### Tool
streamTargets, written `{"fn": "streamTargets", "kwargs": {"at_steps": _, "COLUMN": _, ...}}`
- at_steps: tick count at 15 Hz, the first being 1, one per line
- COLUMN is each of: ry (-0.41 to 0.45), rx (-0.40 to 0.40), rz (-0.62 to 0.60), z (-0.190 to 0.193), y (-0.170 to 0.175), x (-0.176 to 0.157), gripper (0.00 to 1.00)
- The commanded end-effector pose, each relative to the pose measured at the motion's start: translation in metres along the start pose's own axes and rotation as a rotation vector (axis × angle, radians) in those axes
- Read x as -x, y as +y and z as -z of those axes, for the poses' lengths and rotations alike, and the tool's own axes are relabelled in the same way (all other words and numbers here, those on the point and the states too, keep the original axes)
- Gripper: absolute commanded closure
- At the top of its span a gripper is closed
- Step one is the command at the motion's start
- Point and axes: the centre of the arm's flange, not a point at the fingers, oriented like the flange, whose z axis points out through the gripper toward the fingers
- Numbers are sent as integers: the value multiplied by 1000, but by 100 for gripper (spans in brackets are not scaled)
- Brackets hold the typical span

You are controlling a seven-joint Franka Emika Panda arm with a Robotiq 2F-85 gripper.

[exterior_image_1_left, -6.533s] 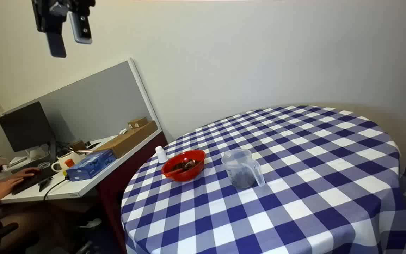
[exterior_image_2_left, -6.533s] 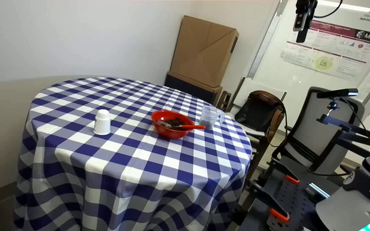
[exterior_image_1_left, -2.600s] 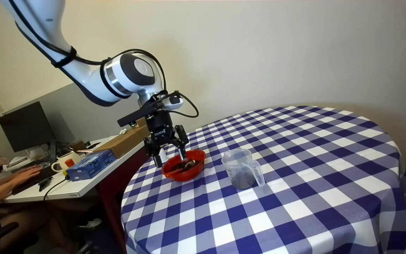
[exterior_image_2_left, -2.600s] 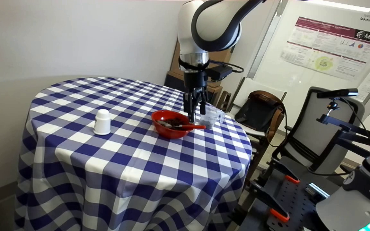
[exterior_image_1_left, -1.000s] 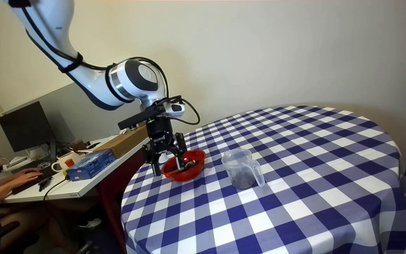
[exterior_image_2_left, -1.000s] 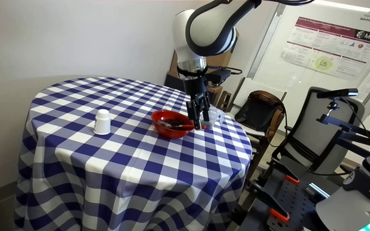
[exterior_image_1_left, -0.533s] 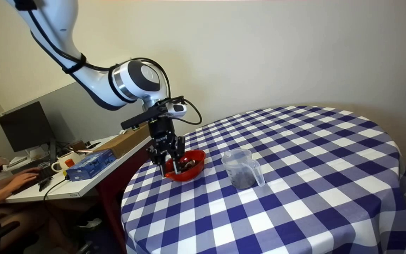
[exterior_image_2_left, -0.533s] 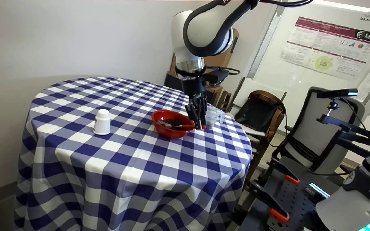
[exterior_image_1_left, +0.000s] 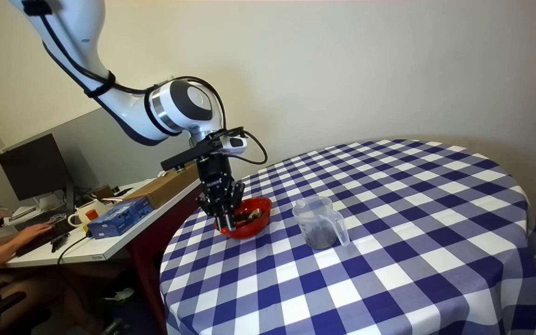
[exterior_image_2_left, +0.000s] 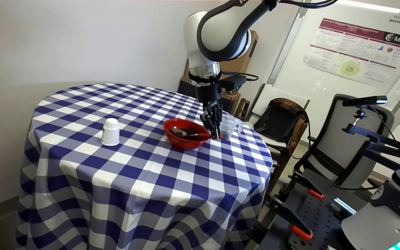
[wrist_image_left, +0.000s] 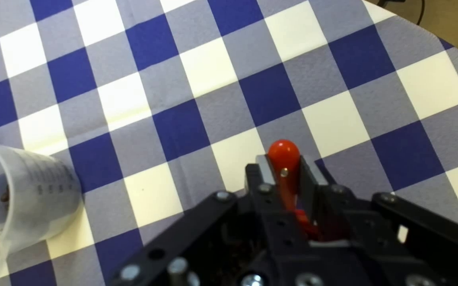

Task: Use the spoon to put the contents of the bowl into the cup

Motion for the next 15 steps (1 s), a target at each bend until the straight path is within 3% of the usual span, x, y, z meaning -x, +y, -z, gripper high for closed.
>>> {"fn": "streamTargets", "kwargs": {"at_steps": 1, "ry": -2, "rx": -16, "rz": 11, "z": 5, "y": 3, "x": -5, "gripper": 90}}
{"fn": "streamTargets", "kwargs": {"at_steps": 4, "ry": -10, "rx": 13, "rz": 17, "z": 6, "y": 3, "x": 0, "gripper": 90}}
{"fn": "streamTargets", "kwargs": {"at_steps": 9, "ry": -34, "rx": 144, "rz": 58, "z": -1, "y": 8, "x": 9, "gripper": 90}}
{"fn": "streamTargets", "kwargs": {"at_steps": 15, "ry": -43, "rx": 234, "rz": 115, "z": -4, "y": 6, "x": 15, "gripper": 90}}
